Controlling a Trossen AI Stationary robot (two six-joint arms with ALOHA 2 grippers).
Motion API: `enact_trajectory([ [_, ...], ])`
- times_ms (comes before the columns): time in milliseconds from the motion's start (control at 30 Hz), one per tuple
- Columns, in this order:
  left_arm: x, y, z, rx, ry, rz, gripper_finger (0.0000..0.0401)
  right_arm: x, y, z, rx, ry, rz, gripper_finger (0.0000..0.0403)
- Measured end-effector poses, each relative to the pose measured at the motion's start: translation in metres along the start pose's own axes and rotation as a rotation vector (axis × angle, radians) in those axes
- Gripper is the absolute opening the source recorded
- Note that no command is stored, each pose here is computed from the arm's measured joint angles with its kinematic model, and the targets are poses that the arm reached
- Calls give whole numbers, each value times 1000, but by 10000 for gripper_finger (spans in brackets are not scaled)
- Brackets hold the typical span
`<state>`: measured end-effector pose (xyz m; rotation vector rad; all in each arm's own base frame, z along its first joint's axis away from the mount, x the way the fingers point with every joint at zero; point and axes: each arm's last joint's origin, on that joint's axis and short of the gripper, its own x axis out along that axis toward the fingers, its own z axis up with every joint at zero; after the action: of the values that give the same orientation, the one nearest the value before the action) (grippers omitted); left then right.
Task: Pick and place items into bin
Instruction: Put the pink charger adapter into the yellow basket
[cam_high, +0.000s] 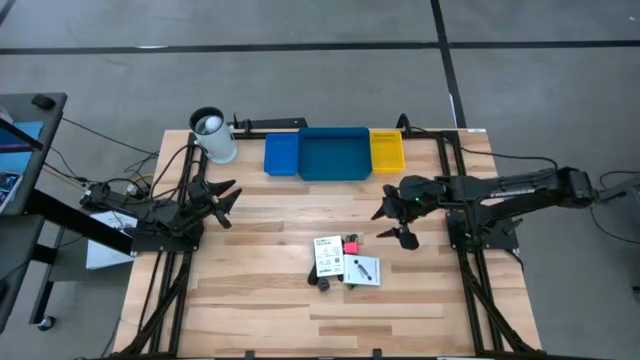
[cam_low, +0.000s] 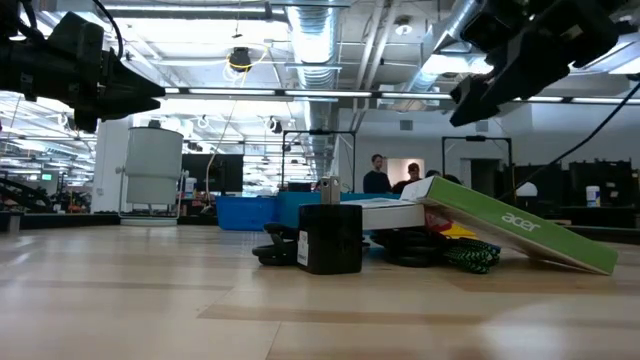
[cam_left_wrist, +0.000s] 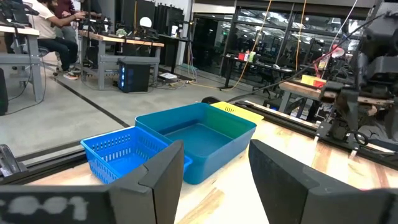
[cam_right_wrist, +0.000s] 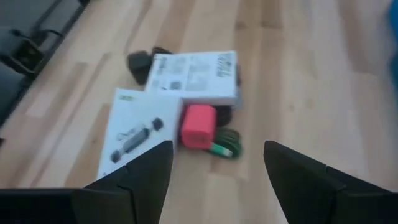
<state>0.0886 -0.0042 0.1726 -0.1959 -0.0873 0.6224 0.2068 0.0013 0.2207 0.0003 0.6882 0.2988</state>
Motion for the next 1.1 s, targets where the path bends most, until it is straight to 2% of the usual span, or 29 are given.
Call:
enact_trajectory([
  [100,0,0,0,0,0,0,171,6,-1,-8,34,-65,46,248],
  [267,0,0,0,0,0,0,171,-5,-7,-16,62,-158,2,248],
  [467,0,0,0,-1,0,-1,171,-12,-12,-20,-1,-180,-43,248],
  [667,0,0,0,0,0,0,171,-13,-19,-41,-48,-155,-93,248],
  [867,0,0,0,0,0,-1,171,-12,-23,-67,-90,-316,-111,248],
  [1100,0,0,0,0,0,-1,171,-15,-35,-82,-10,-324,-206,248],
])
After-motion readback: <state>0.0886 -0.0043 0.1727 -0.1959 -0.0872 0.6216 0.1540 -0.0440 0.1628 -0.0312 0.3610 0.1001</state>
